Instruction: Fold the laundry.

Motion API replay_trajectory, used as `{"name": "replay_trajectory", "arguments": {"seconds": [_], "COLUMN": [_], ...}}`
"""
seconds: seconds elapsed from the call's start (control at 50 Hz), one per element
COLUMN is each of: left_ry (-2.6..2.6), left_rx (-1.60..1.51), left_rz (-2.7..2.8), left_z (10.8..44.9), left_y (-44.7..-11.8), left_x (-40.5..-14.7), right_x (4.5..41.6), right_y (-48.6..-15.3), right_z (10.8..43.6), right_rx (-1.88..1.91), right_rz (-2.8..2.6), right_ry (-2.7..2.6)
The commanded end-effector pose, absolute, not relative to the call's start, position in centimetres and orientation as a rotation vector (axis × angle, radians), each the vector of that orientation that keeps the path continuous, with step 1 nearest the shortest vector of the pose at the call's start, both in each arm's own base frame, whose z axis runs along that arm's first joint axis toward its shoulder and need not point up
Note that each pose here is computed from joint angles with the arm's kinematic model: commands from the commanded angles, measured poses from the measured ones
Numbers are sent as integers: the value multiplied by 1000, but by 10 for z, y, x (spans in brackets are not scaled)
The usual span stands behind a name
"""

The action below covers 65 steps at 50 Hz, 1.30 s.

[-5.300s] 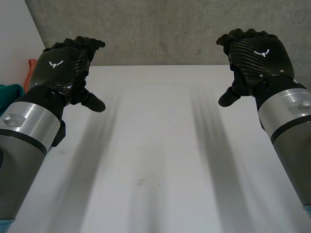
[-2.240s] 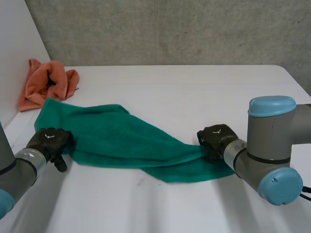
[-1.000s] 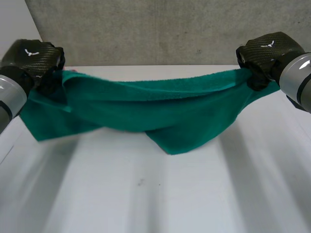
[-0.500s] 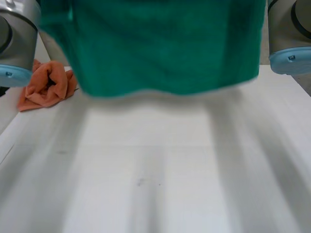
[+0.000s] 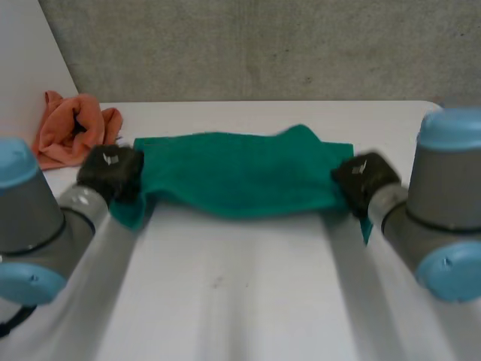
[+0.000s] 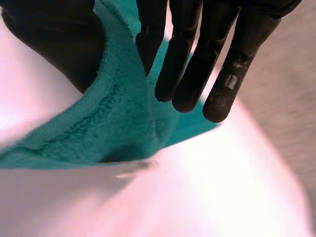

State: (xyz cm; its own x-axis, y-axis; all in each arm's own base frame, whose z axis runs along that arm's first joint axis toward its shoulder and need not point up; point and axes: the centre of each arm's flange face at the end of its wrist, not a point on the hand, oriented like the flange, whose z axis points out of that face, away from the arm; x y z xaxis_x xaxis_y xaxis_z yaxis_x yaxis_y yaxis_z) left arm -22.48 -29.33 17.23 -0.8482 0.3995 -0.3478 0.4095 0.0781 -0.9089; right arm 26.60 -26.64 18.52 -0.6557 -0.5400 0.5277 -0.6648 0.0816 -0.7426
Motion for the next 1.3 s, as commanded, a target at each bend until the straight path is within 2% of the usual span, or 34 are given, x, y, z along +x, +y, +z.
{"name": "replay_trajectory", "arguments": {"seconds": [0.02, 0.18, 0.38, 0.54, 0.86, 1.08, 1.3], "left_ry": [2269, 2277, 2354, 2400, 2371, 2289, 2250], "left_rx": [1058, 1079, 1022, 1015, 1042, 880, 854], "left_rz": [-1687, -1694, -1719, -1775, -1809, -1829, -1803], "left_z": [147, 145, 148, 148, 119, 126, 125], "left_y": [-278, -274, -254, -248, -282, -309, -310], "left_x": [-210, -211, -211, -222, -246, -239, -235], "right_x": [262, 254, 243, 243, 227, 220, 220], "right_y": [-247, -247, -253, -253, -263, -269, -272], "right_z": [155, 159, 156, 156, 165, 173, 176], "right_rx": [1289, 1153, 1038, 1031, 934, 895, 886], "right_rz": [1610, 1688, 1686, 1688, 1698, 1724, 1742], "right_ry": [-2284, -2359, -2446, -2447, -2429, -2408, -2388]}}
